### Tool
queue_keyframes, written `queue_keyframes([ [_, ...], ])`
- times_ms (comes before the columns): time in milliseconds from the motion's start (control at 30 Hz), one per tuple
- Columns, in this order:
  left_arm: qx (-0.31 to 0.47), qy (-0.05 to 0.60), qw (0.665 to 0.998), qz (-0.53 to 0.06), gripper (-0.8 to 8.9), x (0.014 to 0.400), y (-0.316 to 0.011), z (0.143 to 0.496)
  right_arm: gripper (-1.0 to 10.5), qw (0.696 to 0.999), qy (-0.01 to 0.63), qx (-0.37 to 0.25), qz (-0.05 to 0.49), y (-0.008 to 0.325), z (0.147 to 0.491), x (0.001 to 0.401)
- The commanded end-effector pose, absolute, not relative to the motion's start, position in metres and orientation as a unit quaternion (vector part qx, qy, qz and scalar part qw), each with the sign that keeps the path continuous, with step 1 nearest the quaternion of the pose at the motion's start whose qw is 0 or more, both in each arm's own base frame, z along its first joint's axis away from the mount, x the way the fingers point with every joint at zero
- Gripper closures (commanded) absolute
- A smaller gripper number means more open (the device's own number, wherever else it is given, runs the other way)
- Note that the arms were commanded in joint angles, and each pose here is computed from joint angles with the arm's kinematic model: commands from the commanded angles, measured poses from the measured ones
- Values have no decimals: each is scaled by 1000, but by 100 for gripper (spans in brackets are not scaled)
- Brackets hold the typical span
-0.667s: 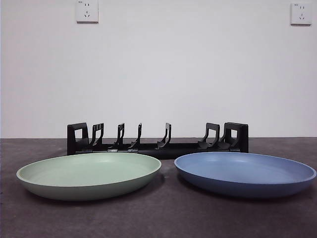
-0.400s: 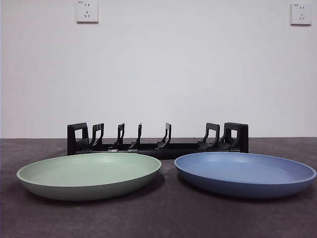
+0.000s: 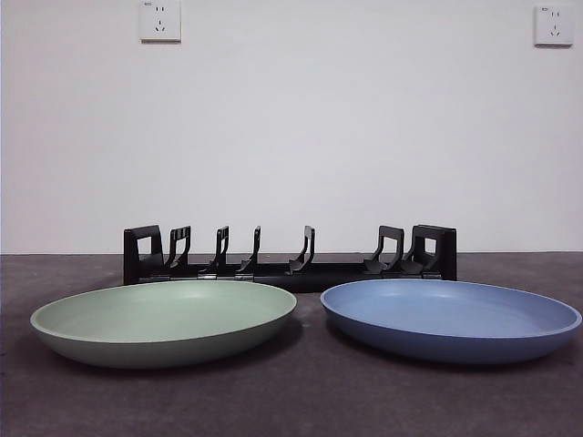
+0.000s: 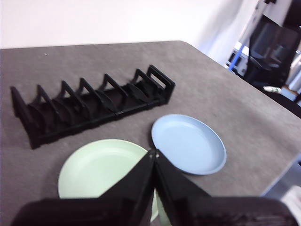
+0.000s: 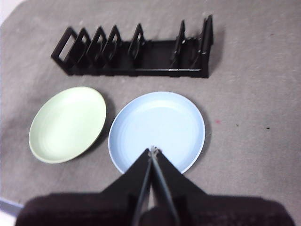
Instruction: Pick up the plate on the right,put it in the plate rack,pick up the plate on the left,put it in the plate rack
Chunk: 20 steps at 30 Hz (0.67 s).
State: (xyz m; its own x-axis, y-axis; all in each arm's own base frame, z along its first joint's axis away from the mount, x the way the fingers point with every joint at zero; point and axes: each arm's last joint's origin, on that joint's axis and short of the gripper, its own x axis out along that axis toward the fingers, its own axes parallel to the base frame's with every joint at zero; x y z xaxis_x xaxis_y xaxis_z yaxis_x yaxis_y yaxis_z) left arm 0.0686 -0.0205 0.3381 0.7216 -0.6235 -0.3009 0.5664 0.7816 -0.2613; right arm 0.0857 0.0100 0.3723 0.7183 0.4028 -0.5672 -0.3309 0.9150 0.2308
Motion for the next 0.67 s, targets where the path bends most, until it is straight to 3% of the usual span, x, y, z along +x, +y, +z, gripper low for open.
queue_keyframes([
  [33, -69, 200, 917, -337, 821, 72, -23, 338, 957, 921, 322, 34, 216, 12, 374, 87],
  [200, -68, 234, 894, -376, 795, 81, -32, 335, 945, 909, 345, 31, 234, 15, 371, 92],
  [233, -68, 239, 889, -383, 681, 83, -33, 336, 935, 907, 348, 31, 236, 16, 370, 93],
  [267, -68, 247, 885, -388, 480, 84, -34, 338, 877, 906, 348, 31, 239, 16, 370, 93],
  [300, -64, 253, 882, -393, 271, 85, -35, 340, 756, 904, 351, 32, 240, 17, 370, 95],
  [333, -52, 253, 879, -400, 187, 86, -37, 342, 613, 903, 356, 36, 239, 17, 369, 97],
  [400, -28, 247, 875, -416, 185, 88, -39, 350, 379, 898, 369, 37, 235, 17, 367, 99],
  [667, 36, 239, 845, -477, 185, 104, -56, 360, 381, 865, 448, 54, 221, 19, 350, 139],
])
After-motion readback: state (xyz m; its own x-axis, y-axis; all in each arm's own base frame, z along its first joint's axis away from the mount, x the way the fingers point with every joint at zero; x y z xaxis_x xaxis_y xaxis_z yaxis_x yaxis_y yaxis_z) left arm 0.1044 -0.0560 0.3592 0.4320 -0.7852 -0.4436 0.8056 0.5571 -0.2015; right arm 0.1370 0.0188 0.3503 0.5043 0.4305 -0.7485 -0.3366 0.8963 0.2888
